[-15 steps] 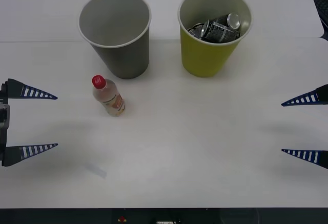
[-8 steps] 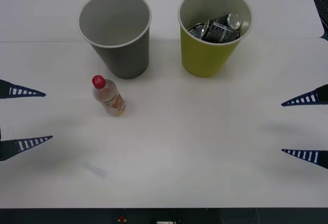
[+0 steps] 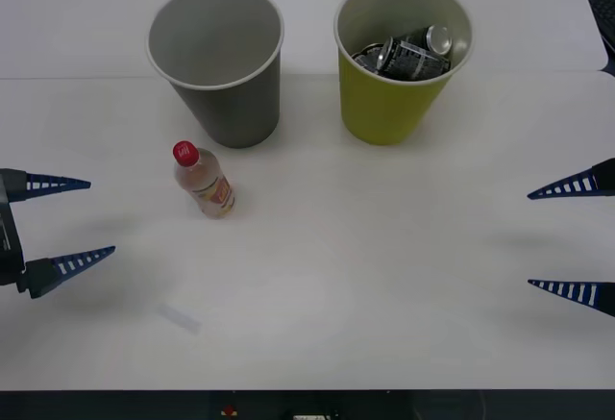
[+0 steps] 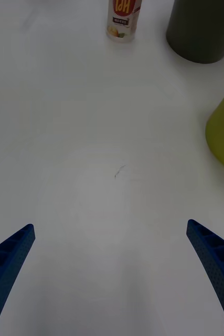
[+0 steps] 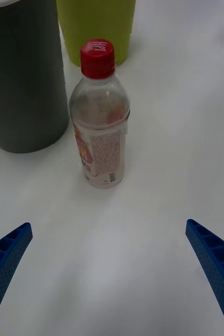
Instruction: Put the can into the green bin and the plastic bottle into the gray bin
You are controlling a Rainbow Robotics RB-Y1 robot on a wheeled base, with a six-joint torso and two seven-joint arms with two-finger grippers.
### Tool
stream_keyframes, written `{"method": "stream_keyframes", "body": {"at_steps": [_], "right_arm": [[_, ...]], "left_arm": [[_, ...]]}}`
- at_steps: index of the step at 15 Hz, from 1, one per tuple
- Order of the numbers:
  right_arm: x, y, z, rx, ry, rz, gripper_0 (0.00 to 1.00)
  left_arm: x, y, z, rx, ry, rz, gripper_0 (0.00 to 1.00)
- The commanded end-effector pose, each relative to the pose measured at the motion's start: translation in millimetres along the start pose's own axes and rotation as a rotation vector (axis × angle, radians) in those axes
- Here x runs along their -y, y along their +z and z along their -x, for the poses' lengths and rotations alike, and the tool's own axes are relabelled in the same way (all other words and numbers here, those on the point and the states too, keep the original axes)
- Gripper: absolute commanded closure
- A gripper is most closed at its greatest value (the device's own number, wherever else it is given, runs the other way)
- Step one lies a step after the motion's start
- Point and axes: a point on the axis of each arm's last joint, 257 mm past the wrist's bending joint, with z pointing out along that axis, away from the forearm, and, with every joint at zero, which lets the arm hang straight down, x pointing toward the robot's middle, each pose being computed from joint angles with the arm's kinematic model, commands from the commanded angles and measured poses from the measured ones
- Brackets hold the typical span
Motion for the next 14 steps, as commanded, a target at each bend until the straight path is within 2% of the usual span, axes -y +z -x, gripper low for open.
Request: {"method": "stream_keyframes", "body": {"at_steps": [1,3,6,9,14], "right_arm": [[0.0,0.0,0.0,0.0,0.0,0.0,0.0],[0.0,0.0,0.0,0.0,0.0,0.0,0.0],[0.0,0.0,0.0,0.0,0.0,0.0,0.0],[0.0,0.0,0.0,0.0,0.0,0.0,0.0],[0.0,0.0,0.0,0.0,0.0,0.0,0.0]], "left_arm": [[0.2,6.1,-9.0,0.074,-0.083,0.008,0.0],[-4.5,7.7,-14.0,0.121,-0.091,0.024,0.0],[-3.4,14.9,-19.2,0.185,-0.112,0.004,0.0],[-8.4,31.2,-19.9,0.227,-0.092,-0.019,0.0],[-12.1,70.8,-11.7,0.295,-0.088,-0.039,0.0]]}}
